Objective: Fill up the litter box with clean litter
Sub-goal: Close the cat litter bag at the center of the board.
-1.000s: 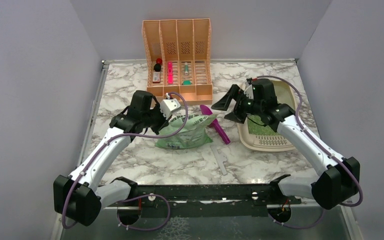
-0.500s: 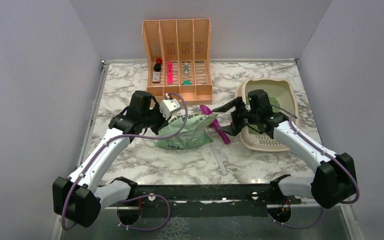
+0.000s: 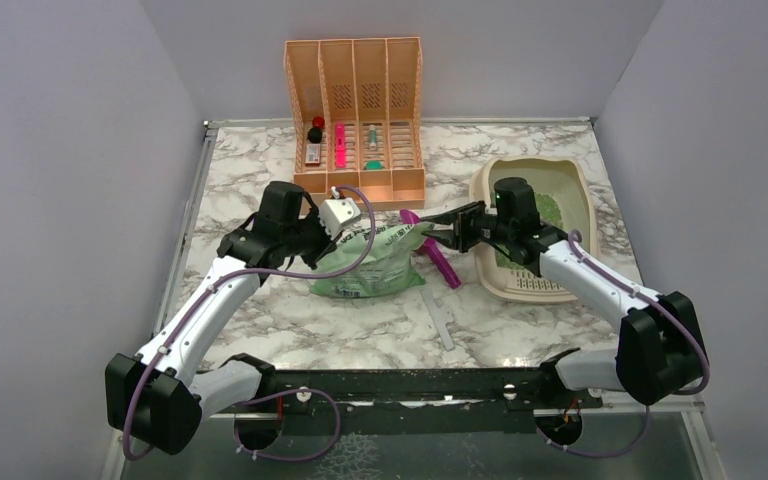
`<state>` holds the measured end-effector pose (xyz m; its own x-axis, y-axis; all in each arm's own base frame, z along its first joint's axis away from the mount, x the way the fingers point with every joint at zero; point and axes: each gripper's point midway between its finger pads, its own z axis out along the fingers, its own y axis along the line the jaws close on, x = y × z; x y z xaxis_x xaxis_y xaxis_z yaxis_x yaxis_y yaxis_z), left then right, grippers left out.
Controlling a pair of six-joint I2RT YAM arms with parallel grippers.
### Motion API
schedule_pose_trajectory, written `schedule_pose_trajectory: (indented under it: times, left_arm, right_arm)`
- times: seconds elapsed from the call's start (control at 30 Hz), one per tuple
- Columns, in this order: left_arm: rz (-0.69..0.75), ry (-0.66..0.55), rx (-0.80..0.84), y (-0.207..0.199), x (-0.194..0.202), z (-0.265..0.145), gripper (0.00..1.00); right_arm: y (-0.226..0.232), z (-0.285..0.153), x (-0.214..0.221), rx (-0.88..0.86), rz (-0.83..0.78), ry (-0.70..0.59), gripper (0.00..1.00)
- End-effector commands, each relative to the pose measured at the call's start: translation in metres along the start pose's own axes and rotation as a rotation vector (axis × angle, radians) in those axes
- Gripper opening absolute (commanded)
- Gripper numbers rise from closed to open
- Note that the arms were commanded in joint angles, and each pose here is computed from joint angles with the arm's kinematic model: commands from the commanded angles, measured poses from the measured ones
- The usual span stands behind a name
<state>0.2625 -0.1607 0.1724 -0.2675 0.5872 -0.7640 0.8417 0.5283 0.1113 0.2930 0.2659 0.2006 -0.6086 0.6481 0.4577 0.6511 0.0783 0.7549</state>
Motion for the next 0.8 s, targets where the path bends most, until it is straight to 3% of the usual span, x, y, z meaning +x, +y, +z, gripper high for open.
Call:
schedule_pose_trajectory:
  times: [0.0,0.1,0.17,0.2,0.23,0.27,0.3,0.37,0.4,0.53,0.77]
  left_arm:
    - [-0.002,-0.006,0.035,-0.007,0.003,-0.002,0.0]
    - [-0.011,-0.015,0.027,-0.007,0.0,-0.003,0.0]
    - [-0.052,-0.031,-0.024,0.001,-0.006,-0.006,0.01]
    - [-0.111,-0.037,-0.085,0.01,-0.009,-0.008,0.1]
    - [-0.182,-0.045,-0.161,0.023,-0.011,-0.012,0.29]
    - [-0.251,-0.063,-0.216,0.033,-0.014,-0.017,0.54]
    - [-0.301,-0.091,-0.24,0.038,-0.019,-0.023,0.69]
    - [-0.401,-0.164,-0.295,0.05,-0.028,-0.038,0.94]
    - [-0.441,-0.191,-0.322,0.055,-0.03,-0.046,0.98]
    - [-0.639,-0.225,-0.39,0.066,-0.02,-0.069,0.99]
    - [-0.982,-0.298,-0.163,0.041,-0.028,-0.071,0.98]
  right_arm:
    - [-0.006,0.008,0.001,0.011,0.045,0.05,0.27]
    - [-0.006,0.007,-0.004,-0.003,0.015,0.017,0.07]
    - [0.005,0.004,-0.005,-0.064,-0.035,-0.007,0.01]
    - [0.009,0.002,-0.005,-0.086,-0.056,-0.016,0.01]
    - [0.012,-0.001,-0.005,-0.102,-0.082,-0.029,0.01]
    - [0.013,-0.003,-0.005,-0.109,-0.108,-0.045,0.01]
    - [0.014,-0.005,-0.007,-0.105,-0.132,-0.067,0.01]
    - [0.008,-0.009,-0.009,-0.077,-0.16,-0.093,0.01]
    - [0.005,-0.011,-0.01,-0.068,-0.169,-0.099,0.01]
    - [-0.006,-0.012,-0.009,-0.06,-0.192,-0.09,0.01]
    - [-0.022,-0.015,-0.011,-0.03,-0.222,-0.096,0.01]
